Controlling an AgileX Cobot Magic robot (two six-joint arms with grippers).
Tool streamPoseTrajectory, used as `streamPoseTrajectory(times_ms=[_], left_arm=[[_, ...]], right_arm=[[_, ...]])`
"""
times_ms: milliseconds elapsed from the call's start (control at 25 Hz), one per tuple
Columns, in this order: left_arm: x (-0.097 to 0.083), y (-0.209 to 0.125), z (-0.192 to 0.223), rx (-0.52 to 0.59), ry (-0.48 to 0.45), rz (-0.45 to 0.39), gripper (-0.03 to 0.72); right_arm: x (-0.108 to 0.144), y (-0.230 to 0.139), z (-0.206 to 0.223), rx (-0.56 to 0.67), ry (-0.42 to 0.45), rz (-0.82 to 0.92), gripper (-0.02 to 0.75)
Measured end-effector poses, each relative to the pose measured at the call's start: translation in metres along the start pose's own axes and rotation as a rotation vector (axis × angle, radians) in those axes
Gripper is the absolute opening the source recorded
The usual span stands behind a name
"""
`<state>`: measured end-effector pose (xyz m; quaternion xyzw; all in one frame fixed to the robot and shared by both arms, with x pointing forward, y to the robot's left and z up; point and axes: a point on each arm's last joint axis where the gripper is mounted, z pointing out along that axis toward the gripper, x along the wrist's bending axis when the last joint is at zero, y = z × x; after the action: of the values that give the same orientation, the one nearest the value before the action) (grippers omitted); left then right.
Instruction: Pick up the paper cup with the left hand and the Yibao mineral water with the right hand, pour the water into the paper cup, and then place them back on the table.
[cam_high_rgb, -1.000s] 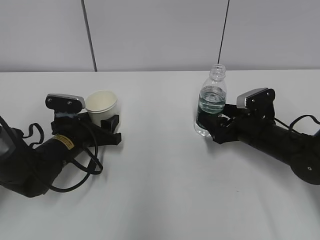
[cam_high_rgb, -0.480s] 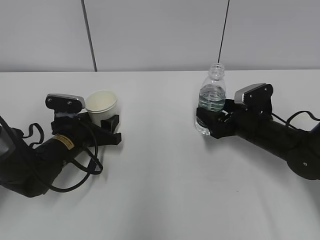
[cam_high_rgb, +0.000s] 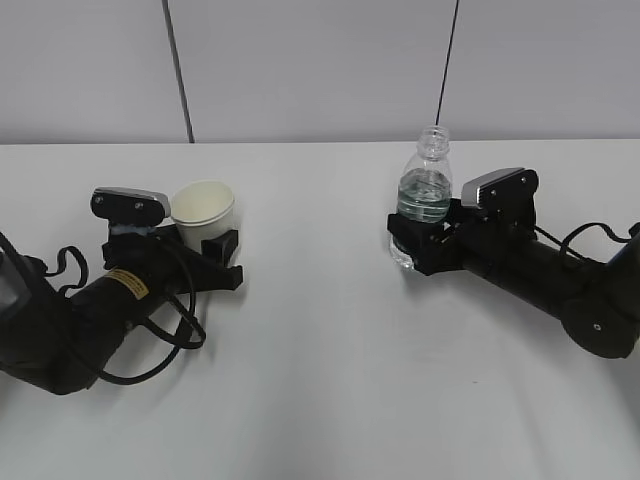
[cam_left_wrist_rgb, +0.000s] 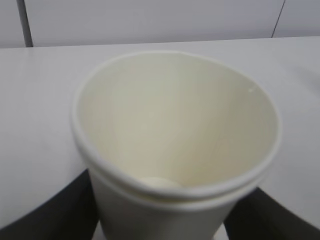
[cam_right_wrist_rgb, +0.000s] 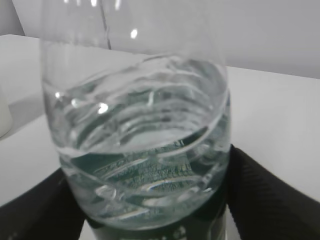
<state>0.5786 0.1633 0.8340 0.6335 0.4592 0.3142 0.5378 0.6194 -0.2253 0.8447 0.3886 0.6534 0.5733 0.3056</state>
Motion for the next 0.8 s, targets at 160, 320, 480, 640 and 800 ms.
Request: streamPoseTrajectory(times_ms=[160,320,480,640,800], left_arm=[[0.0,0.0,0.0,0.0,0.0,0.0,0.442],[0.0,0.0,0.0,0.0,0.0,0.0,0.442],[0.0,0.0,0.0,0.0,0.0,0.0,0.442],[-0.0001,0.0,0.0,0.0,-0.001,0.0,0.442],[-0.0026,-0.0003,0.0,0.003,-0.028,0.013,0.442]], right_arm=[[0.0,0.0002,0.0,-0.002,0.0,0.0,0.577],[0.0,0.0002,0.0,-0.002,0.0,0.0,0.528],[-0.0001,0.0002,0.0,-0.002,-0.001,0.001,0.498],[-0.0013,0.0004,0.0,-0.005,-0.015,0.007,0.491],[-0.0021,-0.0002,0.0,-0.005,-0.023,0.012,0.49]])
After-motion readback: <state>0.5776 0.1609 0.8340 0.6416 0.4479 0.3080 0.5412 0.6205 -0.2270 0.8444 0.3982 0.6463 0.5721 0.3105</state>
